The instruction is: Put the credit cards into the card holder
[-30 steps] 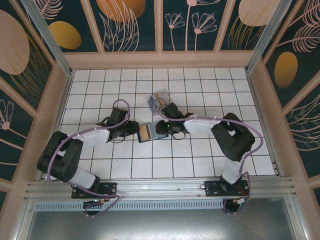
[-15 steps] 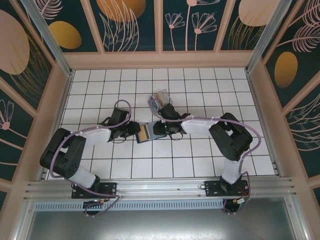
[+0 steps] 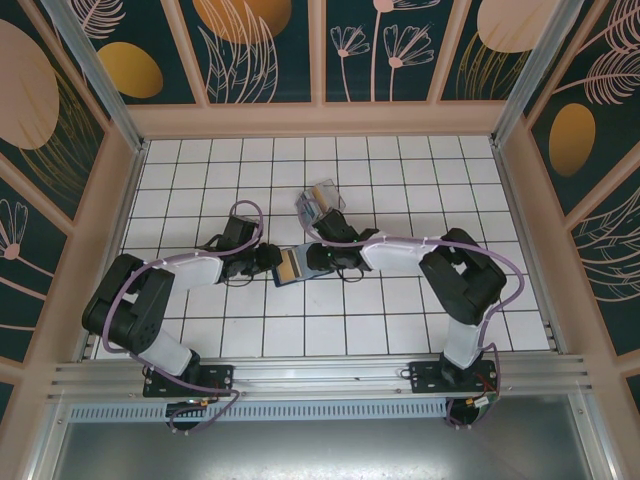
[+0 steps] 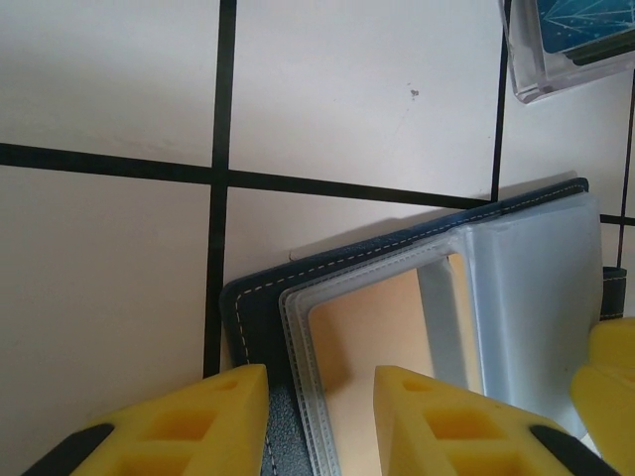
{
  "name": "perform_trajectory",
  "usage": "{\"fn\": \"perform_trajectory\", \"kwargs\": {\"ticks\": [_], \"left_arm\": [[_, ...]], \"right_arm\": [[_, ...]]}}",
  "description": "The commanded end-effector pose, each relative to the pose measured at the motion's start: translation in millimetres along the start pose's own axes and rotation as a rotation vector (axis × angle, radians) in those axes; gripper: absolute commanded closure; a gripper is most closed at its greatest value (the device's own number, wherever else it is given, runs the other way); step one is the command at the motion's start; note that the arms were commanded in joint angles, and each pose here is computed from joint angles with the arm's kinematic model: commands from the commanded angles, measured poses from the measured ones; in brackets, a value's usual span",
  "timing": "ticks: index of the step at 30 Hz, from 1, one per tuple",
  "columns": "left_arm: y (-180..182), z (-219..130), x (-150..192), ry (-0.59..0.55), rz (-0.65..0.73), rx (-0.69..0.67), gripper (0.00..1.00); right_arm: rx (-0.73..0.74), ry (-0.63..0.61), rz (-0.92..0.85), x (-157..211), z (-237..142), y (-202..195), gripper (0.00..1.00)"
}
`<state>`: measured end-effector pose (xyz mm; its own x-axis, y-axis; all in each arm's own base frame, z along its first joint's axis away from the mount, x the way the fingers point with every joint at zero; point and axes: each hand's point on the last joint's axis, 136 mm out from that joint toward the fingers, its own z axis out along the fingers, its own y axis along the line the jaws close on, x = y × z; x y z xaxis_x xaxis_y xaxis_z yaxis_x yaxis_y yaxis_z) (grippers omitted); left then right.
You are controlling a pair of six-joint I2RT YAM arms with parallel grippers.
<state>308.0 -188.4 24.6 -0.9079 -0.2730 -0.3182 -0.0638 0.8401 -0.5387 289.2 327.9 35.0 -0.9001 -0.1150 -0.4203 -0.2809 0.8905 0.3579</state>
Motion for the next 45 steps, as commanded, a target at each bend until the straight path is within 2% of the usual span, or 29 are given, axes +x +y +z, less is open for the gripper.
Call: {"fn": "perform_trajectory", "kwargs": {"ticks": [1,13,22,25,27,39,45], "left_arm": [[0,5,7,0.03,-0.014,0.019,0.65],[3,7,9,0.038,-0.012,0.009,0.66],[6,11,15,0.052,-0.013,0.012,0.66],[9,11,14,0.048,-0.014,-0.001,0.66],[6,11,14,0.053,-0.013,0.01,0.66],[9,13,15,0.061,-0.006,-0.005,0.65],[9,13,14,0.06,-0.01,-0.007,0.65]], "right_arm": [[0.006,0.005,0.0,2,5,6,0.63],[0.012,0.0,-0.03,-3,4,18,0.67],[-0.038,-0.032,-0.04,-14,-1,32,0.67],[-0.028,-0.024,-0.046,-15,0,32,0.76],[-0.021,-0.03,-0.047,-15,-1,31,0.78],[0.014,-0.05,-0.063,-20,-10,24,0.78],[0.075,-0.064,-0.057,-23,-14,10,0.68]]}}
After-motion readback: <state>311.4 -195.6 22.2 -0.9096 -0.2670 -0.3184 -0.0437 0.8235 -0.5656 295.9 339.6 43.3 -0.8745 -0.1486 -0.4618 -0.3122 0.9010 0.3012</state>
